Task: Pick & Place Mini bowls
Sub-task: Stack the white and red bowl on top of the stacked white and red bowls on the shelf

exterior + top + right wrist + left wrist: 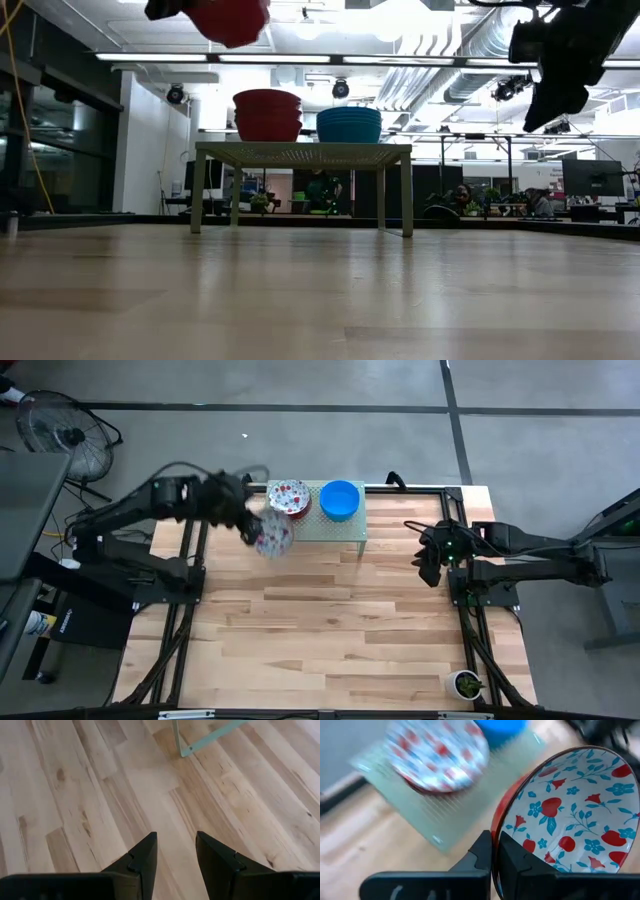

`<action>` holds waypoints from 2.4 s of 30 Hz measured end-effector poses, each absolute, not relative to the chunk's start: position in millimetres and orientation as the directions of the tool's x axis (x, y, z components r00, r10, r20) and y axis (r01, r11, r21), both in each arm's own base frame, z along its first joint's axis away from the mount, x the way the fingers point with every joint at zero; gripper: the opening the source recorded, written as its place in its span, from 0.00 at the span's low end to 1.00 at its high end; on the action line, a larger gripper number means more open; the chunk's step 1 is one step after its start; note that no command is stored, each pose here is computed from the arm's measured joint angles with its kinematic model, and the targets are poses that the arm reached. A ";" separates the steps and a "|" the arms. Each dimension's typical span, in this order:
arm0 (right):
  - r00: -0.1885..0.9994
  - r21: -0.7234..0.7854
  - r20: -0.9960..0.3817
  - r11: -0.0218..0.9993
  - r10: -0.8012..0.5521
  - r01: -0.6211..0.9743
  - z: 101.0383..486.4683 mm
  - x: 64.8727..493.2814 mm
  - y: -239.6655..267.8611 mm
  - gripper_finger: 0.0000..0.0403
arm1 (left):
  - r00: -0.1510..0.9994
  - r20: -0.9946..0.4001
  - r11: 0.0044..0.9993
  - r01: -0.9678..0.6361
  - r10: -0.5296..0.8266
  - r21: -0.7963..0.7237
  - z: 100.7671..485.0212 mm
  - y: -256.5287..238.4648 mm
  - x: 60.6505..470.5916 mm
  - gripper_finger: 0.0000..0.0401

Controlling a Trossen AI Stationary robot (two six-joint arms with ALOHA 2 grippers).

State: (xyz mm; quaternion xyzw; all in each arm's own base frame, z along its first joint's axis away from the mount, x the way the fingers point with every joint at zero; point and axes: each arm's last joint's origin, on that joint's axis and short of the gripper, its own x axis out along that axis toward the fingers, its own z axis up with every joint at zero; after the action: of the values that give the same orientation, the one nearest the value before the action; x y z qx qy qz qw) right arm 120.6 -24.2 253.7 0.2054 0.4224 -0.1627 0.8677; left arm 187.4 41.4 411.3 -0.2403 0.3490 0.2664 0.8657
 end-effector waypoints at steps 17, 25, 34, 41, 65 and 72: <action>0.634 0.244 -0.766 0.862 -0.110 0.445 256.9 124.8 -24.8 0.31 | 0.616 -0.679 0.606 -0.733 0.398 -0.310 402.8 153.9 199.7 0.01; 0.634 0.253 -0.766 0.853 -0.112 0.456 257.0 124.8 -24.9 0.31 | 0.620 -0.692 0.596 -0.730 0.369 -0.336 394.1 170.5 203.8 0.01; 0.632 0.246 -0.766 0.852 -0.121 0.462 257.0 124.8 -25.2 0.31 | 0.595 -0.724 0.566 -0.749 0.348 -0.344 389.9 169.7 203.1 0.01; 0.629 0.235 -0.766 0.850 -0.136 0.471 257.0 124.7 -25.6 0.31 | 0.574 -0.743 0.519 -0.776 0.346 -0.358 388.2 168.3 202.0 0.01; 0.630 0.240 -0.765 0.851 -0.130 0.468 257.0 124.8 -25.4 0.31 | 0.490 -0.809 0.469 -0.826 0.323 -0.313 366.3 178.2 220.3 0.06; 0.630 0.239 -0.765 0.851 -0.131 0.467 257.0 124.7 -25.4 0.31 | 0.521 -0.784 0.480 -0.812 0.338 -0.332 368.9 180.0 222.8 0.14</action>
State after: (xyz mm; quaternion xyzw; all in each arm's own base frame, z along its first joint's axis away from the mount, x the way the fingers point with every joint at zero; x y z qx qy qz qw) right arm 124.7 -25.4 257.0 0.2131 0.3947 -0.1705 0.8773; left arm 222.8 180.0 368.9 -0.3593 0.3296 0.3619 0.7945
